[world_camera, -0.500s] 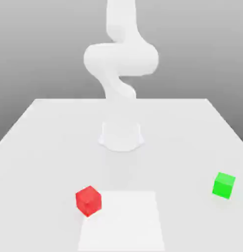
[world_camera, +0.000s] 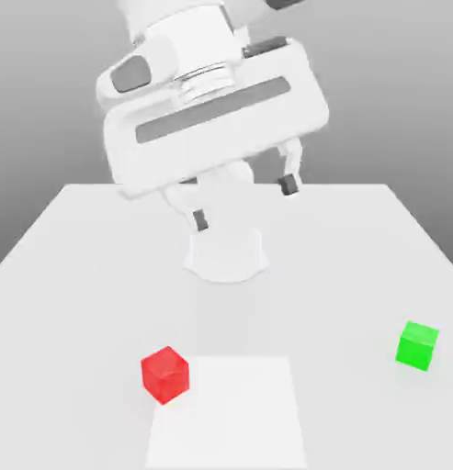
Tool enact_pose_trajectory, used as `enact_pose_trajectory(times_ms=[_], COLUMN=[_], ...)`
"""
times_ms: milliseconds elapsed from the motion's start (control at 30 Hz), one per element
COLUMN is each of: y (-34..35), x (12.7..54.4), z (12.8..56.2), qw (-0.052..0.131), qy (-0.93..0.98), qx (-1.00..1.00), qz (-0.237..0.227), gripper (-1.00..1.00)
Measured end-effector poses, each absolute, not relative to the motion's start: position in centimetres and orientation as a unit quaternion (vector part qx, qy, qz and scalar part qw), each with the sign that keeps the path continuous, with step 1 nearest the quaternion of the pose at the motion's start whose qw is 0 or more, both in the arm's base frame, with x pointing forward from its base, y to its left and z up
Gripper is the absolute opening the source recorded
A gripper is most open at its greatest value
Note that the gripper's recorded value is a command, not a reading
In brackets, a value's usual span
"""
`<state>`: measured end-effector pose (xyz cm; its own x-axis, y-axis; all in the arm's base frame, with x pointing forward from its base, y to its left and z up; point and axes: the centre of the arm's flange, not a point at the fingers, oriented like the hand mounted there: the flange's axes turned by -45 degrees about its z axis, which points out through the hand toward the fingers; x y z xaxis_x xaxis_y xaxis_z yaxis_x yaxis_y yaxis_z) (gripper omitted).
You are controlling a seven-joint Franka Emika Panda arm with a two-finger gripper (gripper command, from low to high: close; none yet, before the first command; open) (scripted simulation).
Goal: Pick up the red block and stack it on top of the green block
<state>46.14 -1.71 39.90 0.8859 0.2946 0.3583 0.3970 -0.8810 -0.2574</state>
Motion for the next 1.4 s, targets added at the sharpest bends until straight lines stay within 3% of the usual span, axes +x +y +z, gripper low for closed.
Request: enact_pose_trajectory(times_ms=[167,367,533,733,800,967,1200,1233,1400], y=[-1.7,-3.1,-5.4,-8.8,-10.2,-8.9,-8.9,-8.9,-8.9], x=[45.2,42.6,39.9,37.1,36.7,37.3,37.0,36.9,36.9], z=[31.9,24.8,21.5,20.9,20.7,19.1,15.2,14.6,14.6], qw=[0.164,0.135,0.089,0.013,0.001,-0.008,-0.004,-0.002,-0.001], qy=[-0.219,-0.261,-0.295,-0.338,-0.332,-0.355,-0.354,-0.353,-0.353], qx=[-0.956,-0.954,-0.951,-0.941,-0.943,-0.935,-0.935,-0.936,-0.936], qz=[-0.103,-0.052,-0.022,-0.001,-0.002,-0.004,-0.001,-0.001,0.0], gripper=[0.0,0.0,0.0,0.0,0.0,0.0,0.0,-1.0,-1.0])
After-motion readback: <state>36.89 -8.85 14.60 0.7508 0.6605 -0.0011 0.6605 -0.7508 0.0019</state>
